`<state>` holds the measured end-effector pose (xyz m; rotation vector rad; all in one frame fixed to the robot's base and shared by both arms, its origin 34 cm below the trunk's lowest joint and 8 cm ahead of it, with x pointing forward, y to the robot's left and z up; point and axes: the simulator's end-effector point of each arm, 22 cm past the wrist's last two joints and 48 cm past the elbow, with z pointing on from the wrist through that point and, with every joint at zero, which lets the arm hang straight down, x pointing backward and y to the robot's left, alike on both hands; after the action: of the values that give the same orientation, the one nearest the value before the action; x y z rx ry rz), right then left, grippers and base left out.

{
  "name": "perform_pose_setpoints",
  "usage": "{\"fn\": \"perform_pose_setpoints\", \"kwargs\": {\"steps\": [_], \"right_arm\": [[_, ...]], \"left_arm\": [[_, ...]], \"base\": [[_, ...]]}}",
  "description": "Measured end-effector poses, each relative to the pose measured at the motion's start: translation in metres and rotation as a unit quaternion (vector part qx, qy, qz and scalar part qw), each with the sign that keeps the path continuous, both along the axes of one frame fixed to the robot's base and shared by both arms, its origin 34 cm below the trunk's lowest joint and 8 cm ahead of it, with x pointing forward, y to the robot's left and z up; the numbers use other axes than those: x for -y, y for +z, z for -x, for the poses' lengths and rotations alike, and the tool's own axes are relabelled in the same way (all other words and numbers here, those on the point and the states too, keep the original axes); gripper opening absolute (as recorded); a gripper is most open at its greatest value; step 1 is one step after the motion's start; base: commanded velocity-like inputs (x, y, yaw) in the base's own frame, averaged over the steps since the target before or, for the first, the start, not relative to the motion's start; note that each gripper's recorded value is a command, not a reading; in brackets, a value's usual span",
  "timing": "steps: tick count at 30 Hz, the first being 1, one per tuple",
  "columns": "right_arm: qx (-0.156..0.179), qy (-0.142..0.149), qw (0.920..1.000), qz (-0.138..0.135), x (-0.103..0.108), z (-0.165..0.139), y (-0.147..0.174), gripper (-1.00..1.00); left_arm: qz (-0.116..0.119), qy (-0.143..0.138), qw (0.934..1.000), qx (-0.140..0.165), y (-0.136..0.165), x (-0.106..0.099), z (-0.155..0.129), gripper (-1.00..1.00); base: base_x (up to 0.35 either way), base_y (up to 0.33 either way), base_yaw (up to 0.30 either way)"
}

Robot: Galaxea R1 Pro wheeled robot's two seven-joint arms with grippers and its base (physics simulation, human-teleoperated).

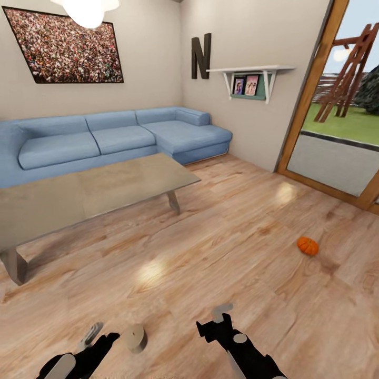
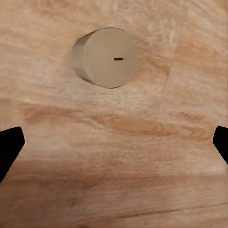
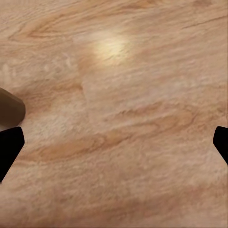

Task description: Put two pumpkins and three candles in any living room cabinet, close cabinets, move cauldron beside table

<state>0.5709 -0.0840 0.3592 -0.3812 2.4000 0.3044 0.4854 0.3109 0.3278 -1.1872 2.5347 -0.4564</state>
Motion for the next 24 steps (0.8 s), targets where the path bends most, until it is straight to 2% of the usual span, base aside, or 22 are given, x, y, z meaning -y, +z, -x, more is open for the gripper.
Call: {"fn": "perform_pose_setpoints", "kwargs": {"steps": [16,20,21,24], "right_arm": [[0.0,0.0,1.0,0.0,-0.001,0.008,-0.035,1.0],[0.0,0.0,1.0,0.0,0.0,0.01,-0.043,1.0],[0.0,0.001,1.0,0.0,0.0,0.011,-0.046,1.0],[0.0,0.002,1.0,-0.001,-0.001,0.012,-0.052,1.0]], "left_arm": [[-0.002,0.005,1.0,0.0,-0.035,-0.003,0.008,1.0],[-0.001,0.034,0.9994,-0.009,-0.049,-0.018,0.017,1.0],[-0.001,0.052,0.9986,-0.014,-0.053,-0.026,0.021,1.0],[0.0,0.068,0.9976,-0.015,-0.06,-0.034,0.024,1.0]], "base": [[0.0,0.0,0.299],[0.0,0.0,0.299],[0.0,0.0,0.299],[0.0,0.0,0.299]]}}
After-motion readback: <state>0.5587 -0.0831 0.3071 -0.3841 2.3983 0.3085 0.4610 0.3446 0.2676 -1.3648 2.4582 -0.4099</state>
